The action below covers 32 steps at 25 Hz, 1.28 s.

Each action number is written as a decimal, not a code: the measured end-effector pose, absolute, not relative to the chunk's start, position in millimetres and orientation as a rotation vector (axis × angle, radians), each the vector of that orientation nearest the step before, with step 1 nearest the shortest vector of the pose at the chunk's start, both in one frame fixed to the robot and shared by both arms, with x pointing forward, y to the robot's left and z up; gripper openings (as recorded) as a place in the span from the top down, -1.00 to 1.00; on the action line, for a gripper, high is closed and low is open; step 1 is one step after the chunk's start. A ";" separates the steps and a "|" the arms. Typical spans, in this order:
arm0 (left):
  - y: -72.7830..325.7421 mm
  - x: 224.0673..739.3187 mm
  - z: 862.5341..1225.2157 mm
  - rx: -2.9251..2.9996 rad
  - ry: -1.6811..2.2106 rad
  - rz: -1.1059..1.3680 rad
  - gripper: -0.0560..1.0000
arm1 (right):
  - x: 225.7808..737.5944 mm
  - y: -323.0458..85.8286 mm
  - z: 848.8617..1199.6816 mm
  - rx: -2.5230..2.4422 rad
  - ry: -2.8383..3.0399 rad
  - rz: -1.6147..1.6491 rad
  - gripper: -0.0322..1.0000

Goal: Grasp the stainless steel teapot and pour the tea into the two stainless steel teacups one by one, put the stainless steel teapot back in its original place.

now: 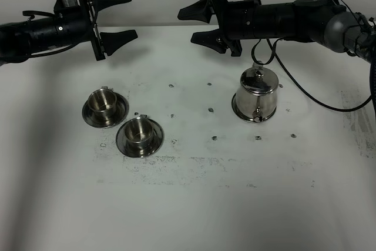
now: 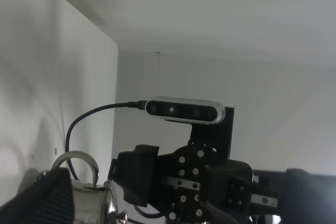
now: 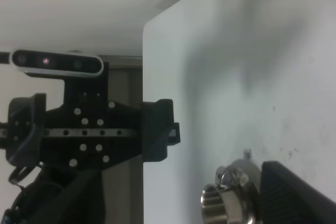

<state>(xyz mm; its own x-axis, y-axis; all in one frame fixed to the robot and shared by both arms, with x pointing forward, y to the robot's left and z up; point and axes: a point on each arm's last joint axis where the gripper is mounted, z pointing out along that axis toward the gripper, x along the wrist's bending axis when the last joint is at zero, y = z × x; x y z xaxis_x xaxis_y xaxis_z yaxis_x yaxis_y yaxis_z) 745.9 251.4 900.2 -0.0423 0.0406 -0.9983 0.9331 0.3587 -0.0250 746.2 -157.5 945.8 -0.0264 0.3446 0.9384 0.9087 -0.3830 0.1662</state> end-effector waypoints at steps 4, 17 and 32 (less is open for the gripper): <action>251.4 746.1 900.4 0.940 1.429 -0.947 -0.54 | 746.2 -157.5 945.8 -1.737 -1.313 -1.419 -0.21; 247.7 750.0 909.0 0.937 1.398 -0.939 -0.54 | 746.0 -157.4 945.8 -1.729 -1.329 -1.426 -0.21; 319.3 729.0 997.9 1.159 1.435 -0.661 -0.54 | 752.6 -210.3 959.0 -1.764 -1.387 -1.497 -0.21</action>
<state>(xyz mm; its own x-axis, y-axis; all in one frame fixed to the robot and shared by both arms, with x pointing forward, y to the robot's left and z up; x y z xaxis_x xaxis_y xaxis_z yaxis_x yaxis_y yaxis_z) 729.0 319.3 997.9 0.1038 0.2853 -0.9528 0.9094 0.3606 0.2071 752.6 -210.3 959.0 -0.0891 0.4017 0.9114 0.8784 -0.3997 0.2620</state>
